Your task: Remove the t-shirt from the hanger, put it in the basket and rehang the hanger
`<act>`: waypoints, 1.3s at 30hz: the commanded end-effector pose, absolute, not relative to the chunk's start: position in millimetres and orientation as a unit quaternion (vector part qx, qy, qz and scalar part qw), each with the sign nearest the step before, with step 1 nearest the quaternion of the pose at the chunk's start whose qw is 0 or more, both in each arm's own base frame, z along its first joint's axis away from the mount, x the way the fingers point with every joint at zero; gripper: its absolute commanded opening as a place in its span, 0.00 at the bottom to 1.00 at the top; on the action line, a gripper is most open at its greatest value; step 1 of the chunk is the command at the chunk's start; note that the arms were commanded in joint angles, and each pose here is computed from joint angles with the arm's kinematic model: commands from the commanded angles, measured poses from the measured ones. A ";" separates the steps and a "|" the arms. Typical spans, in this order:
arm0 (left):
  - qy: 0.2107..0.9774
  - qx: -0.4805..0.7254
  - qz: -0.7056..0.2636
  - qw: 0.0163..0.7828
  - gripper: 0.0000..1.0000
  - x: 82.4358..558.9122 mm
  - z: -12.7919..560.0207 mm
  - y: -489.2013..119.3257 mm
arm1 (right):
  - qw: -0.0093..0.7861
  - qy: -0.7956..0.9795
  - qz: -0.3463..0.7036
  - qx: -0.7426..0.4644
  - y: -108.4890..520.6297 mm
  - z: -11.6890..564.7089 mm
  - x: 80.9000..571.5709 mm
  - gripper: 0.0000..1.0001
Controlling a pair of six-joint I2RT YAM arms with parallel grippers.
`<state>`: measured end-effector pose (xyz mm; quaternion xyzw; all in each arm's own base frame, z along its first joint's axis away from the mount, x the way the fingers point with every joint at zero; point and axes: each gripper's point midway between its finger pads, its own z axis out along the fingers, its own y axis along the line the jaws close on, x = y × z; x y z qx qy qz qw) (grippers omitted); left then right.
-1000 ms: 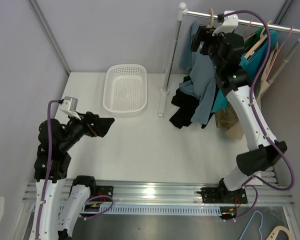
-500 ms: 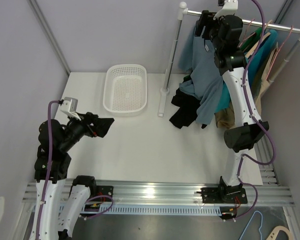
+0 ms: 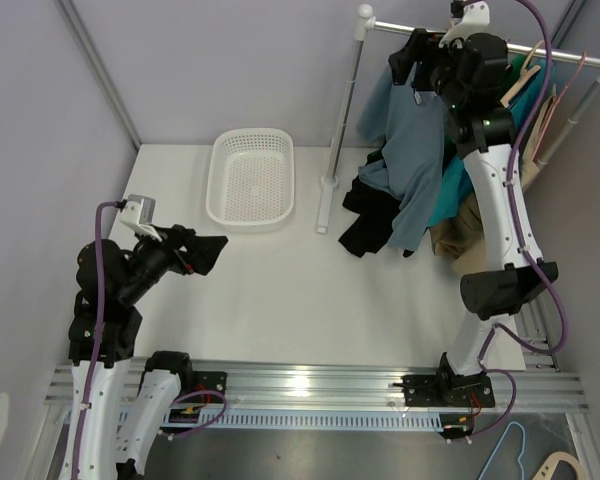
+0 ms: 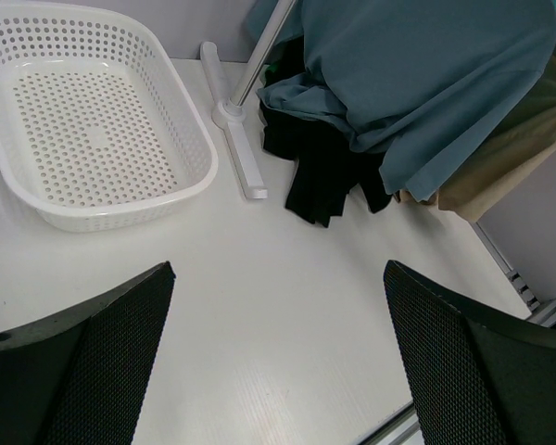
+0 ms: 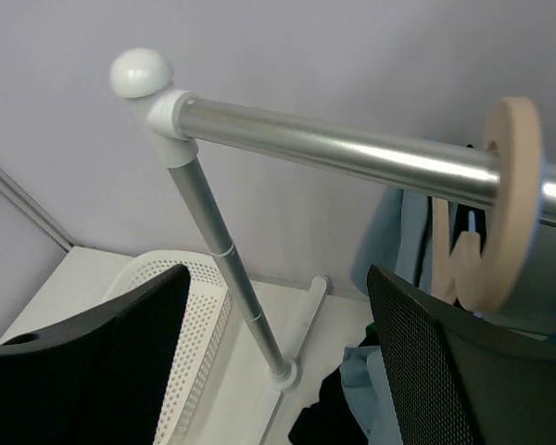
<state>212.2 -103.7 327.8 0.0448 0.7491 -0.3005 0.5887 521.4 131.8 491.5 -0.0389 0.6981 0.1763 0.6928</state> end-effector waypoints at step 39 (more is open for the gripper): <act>0.738 0.055 -0.292 0.605 1.00 210.7 333.2 -101.6 | 0.716 0.675 0.177 0.000 85.5 512.6 527.4 0.83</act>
